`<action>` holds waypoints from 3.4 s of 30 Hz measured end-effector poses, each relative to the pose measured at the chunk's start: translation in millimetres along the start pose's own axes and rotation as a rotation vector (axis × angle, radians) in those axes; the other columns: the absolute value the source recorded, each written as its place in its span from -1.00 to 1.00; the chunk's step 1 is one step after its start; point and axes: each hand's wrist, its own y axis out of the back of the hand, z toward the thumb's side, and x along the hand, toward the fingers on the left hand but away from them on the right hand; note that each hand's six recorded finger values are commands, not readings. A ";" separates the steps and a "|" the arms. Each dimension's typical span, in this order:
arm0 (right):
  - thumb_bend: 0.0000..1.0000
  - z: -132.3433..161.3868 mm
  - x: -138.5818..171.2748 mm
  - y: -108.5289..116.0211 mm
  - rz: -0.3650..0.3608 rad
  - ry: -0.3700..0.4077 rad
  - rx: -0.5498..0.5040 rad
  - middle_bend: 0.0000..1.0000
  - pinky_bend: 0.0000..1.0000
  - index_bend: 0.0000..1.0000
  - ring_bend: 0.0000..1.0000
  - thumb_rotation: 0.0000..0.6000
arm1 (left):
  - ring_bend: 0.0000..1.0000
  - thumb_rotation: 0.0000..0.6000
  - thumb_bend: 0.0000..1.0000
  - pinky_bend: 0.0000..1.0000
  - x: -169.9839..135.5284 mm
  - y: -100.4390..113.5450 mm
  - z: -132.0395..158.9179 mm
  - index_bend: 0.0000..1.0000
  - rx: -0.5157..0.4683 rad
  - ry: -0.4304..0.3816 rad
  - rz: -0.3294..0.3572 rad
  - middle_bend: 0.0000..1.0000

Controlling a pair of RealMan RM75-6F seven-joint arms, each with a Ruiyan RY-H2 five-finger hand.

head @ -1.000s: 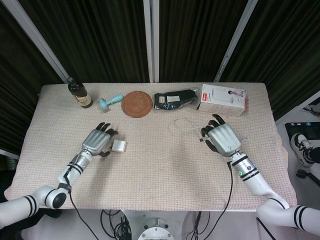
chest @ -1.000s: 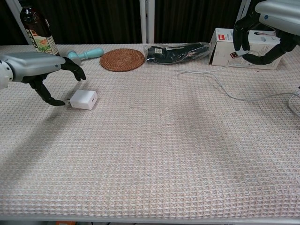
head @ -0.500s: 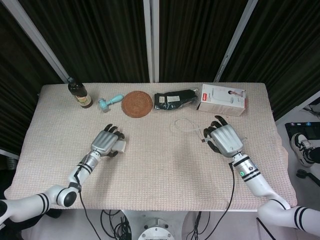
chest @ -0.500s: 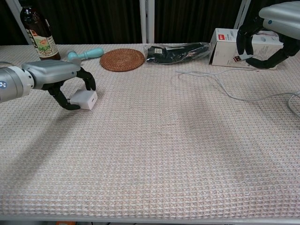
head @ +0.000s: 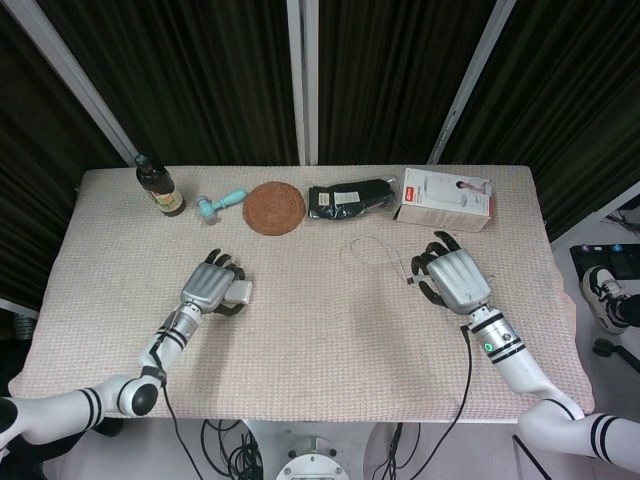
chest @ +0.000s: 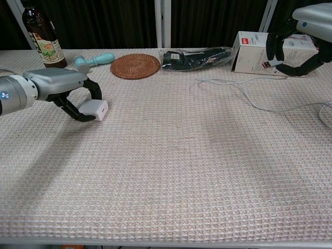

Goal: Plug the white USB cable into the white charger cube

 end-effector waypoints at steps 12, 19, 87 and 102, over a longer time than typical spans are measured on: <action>-0.23 -0.9 1.9 -1.7 0.000 -0.001 -0.010 0.09 -0.68 0.33 -0.37 1.00 | -0.61 0.89 -0.37 -0.85 4.0 -0.2 -4.6 -0.11 0.005 0.010 0.022 -0.15; -0.22 11.0 -2.7 -3.2 0.018 0.021 -0.040 0.09 -0.68 0.34 -0.37 1.00 | -0.55 0.57 -0.37 -0.82 -2.1 8.4 -6.5 -0.07 -0.028 0.020 0.047 -0.08; -0.19 186.5 -153.7 -14.9 0.151 0.068 -0.344 0.10 -0.71 0.36 -0.36 1.00 | -0.52 0.42 -0.38 -0.81 -20.1 94.6 85.3 -0.07 0.100 0.071 0.230 -0.08; -0.19 186.1 -156.9 -17.8 0.156 0.055 -0.354 0.10 -0.71 0.36 -0.35 1.00 | -0.52 0.42 -0.38 -0.81 -17.7 91.9 89.4 -0.07 0.114 0.069 0.233 -0.08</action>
